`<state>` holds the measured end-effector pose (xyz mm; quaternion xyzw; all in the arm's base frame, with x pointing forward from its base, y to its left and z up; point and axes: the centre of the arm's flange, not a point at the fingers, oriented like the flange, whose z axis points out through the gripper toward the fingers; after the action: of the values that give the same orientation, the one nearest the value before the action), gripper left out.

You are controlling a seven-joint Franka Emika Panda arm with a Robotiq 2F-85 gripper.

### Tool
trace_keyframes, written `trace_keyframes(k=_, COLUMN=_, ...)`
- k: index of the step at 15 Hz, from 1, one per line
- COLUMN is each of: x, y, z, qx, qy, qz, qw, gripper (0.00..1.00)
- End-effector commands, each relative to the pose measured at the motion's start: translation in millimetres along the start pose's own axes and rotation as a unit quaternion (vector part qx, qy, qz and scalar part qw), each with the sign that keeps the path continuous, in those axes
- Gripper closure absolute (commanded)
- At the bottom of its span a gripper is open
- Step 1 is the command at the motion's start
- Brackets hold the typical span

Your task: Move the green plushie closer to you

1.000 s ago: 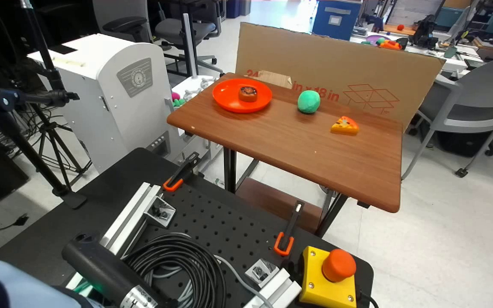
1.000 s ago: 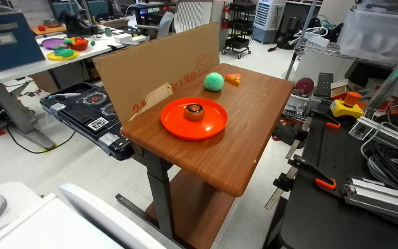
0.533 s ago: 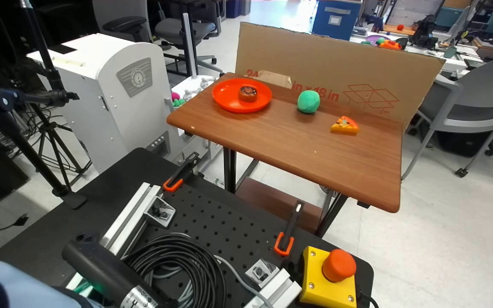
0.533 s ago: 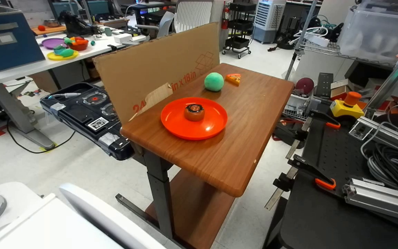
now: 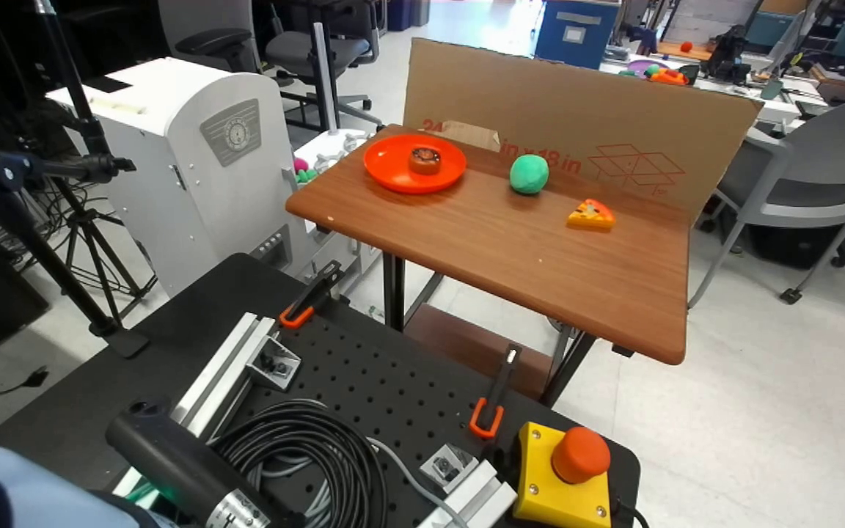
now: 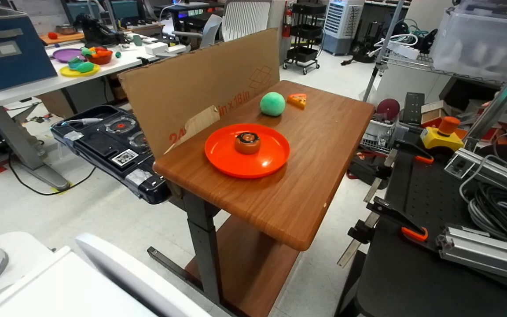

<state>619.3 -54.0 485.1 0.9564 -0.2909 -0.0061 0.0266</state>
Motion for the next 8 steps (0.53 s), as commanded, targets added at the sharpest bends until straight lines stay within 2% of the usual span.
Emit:
trace_keyframes(k=1, x=35, y=-35, z=25, qx=0.038, qy=0.016, qz=0.046, qw=0.9981, gripper=0.00)
trace_keyframes(k=3, x=46, y=-49, z=51, qx=0.046, qy=0.017, qz=0.062, qw=0.9969, gripper=0.00)
trace_keyframes(k=8, x=57, y=-71, z=121, qx=0.023, qy=0.014, qz=0.077, qw=0.9967, gripper=0.00)
